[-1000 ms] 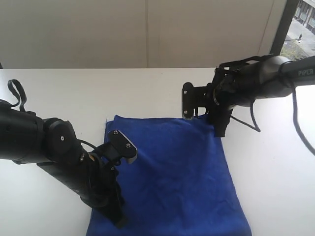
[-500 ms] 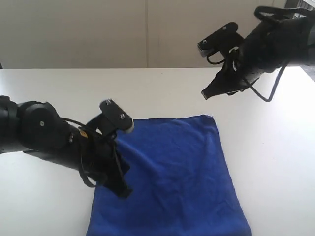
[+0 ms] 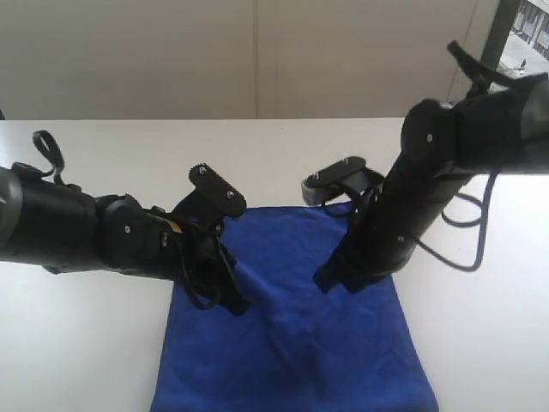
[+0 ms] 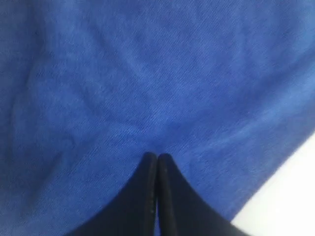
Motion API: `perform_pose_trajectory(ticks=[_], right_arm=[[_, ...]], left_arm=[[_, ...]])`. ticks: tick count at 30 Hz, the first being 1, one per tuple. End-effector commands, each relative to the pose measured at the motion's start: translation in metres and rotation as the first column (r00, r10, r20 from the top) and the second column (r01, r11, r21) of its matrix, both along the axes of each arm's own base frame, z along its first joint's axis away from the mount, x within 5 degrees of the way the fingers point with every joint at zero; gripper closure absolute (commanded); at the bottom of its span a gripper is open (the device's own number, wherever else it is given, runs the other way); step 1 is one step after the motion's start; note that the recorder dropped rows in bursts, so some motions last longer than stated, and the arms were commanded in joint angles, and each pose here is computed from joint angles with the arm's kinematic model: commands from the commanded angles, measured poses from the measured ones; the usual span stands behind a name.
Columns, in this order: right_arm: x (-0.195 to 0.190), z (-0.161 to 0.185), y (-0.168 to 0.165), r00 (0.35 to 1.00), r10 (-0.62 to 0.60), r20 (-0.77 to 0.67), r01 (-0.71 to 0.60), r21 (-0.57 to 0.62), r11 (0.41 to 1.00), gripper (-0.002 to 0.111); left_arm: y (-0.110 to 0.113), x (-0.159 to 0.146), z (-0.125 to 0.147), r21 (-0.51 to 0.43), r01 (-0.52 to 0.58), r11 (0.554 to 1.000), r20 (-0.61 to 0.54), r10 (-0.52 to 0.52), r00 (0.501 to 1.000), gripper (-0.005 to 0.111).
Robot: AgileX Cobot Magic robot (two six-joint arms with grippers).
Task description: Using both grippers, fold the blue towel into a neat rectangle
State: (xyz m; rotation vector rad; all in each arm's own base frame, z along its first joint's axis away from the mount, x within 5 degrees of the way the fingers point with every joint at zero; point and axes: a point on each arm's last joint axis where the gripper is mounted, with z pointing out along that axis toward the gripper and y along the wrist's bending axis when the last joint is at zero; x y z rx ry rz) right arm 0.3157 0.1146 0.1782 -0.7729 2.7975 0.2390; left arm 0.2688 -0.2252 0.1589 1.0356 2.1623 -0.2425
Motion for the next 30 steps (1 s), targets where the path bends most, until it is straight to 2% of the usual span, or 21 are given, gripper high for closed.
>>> perform_pose_trajectory(ticks=[1,7,10,17,25,30], right_arm=[[-0.018,-0.019,0.008,1.000,0.025,0.009,-0.025,-0.007,1.000,0.108],[-0.030,-0.035,0.004,1.000,-0.009,0.008,0.009,-0.015,1.000,0.108],[-0.032,-0.039,0.003,1.000,-0.011,0.003,0.011,-0.019,1.000,0.108],[-0.037,-0.053,0.001,1.000,-0.008,-0.028,0.006,-0.042,0.999,0.108],[-0.036,-0.058,0.001,0.999,-0.007,-0.037,0.005,-0.047,0.999,0.108],[-0.035,-0.037,0.001,0.999,-0.008,0.037,0.009,-0.020,1.000,0.108]], left_arm=[[-0.010,0.008,-0.005,-0.003,0.005,1.000,-0.033,-0.005,0.999,0.107],[-0.012,0.005,-0.025,0.053,0.059,0.997,-0.126,-0.052,0.991,0.107],[-0.008,0.006,-0.027,0.063,0.062,0.996,-0.156,-0.052,0.986,0.107],[0.031,0.018,-0.034,0.099,0.035,0.994,-0.318,-0.002,0.948,0.107],[0.034,0.022,-0.009,0.061,0.007,0.998,-0.227,0.007,0.974,0.107],[0.035,0.014,0.019,0.024,0.027,0.999,-0.202,-0.021,0.979,0.107]])
